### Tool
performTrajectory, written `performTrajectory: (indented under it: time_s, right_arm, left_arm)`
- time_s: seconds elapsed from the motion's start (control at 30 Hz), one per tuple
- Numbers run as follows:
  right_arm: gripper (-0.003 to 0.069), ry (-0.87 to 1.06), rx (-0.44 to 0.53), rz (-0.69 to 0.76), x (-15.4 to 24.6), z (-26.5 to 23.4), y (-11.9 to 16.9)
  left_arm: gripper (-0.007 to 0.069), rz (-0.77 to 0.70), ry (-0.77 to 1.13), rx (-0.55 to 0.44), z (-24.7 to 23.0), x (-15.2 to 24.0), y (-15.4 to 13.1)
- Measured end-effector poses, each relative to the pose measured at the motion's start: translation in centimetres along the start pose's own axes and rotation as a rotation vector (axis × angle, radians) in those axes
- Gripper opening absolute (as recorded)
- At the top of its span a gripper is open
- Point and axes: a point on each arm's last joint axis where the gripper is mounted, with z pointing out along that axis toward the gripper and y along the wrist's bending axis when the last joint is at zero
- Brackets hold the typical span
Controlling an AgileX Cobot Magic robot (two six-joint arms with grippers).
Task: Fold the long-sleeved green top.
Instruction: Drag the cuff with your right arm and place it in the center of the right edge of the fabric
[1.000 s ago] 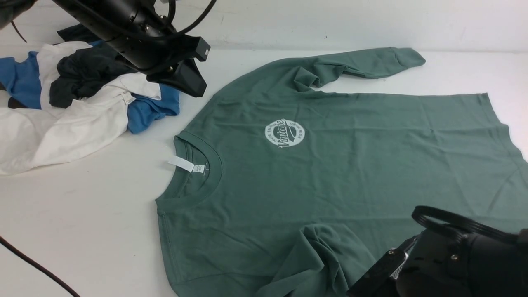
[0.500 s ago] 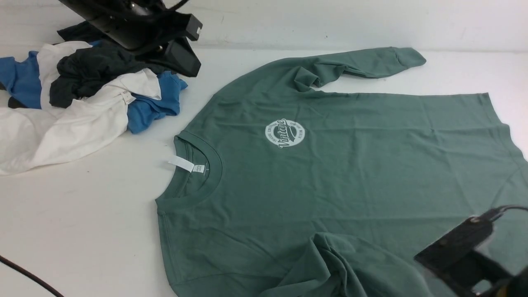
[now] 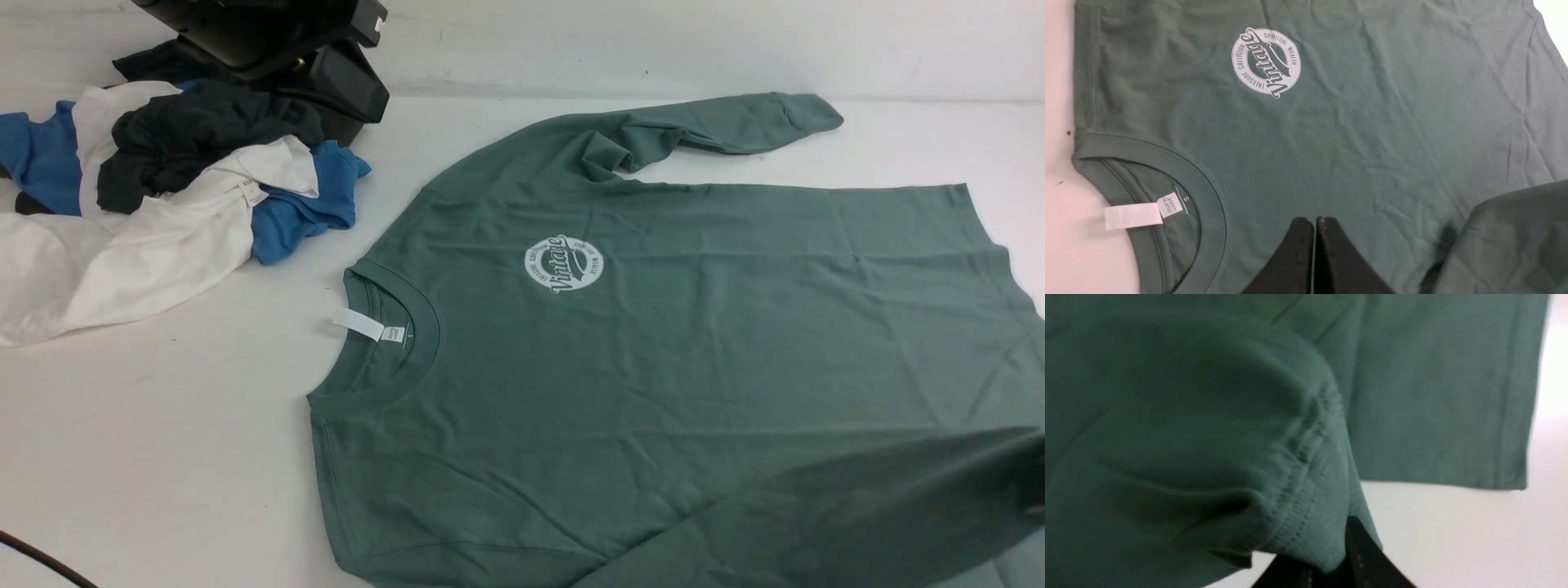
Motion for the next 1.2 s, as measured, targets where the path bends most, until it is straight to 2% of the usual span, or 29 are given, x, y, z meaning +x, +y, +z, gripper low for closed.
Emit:
performTrajectory:
  time_s: [0.1, 0.27, 0.6, 0.77, 0.9, 1.0, 1.13, 1.2]
  right_arm:
    - [0.0037, 0.028, 0.020, 0.099, -3.5, 0.6, -2.2]
    - [0.0037, 0.090, 0.006, 0.155, -6.6, 2.6, -3.5]
    - [0.0037, 0.139, -0.014, 0.202, -12.9, 7.4, -3.2]
    - [0.0065, 0.178, -0.010, 0.231, -16.1, 11.1, -2.9]
    - [0.0165, 0.198, 0.015, 0.228, -19.0, 15.0, -2.7]
    - [0.0279, 0.151, 0.037, 0.236, -22.2, 16.6, -2.8]
    - [0.0435, 0.014, 0.045, 0.255, -26.1, 16.1, -3.1]
    - [0.0486, -0.066, 0.038, 0.236, -27.6, 14.6, -3.4]
  left_arm:
    - [-0.0003, -0.001, 0.000, 0.000, 0.0, 0.0, 0.0]
    - [-0.0003, -0.001, 0.000, 0.000, 0.0, 0.0, 0.0]
    - [-0.0003, 0.000, 0.000, 0.000, 0.0, 0.0, 0.0]
    - [-0.0003, 0.000, 0.000, 0.000, 0.0, 0.0, 0.0]
    - [-0.0003, 0.000, 0.000, 0.000, 0.0, 0.0, 0.0]
    - [-0.0003, 0.000, 0.000, 0.000, 0.0, 0.0, 0.0]
    - [-0.0003, 0.000, 0.000, 0.000, 0.0, 0.0, 0.0]
    - [-0.0003, 0.000, 0.000, 0.000, 0.0, 0.0, 0.0]
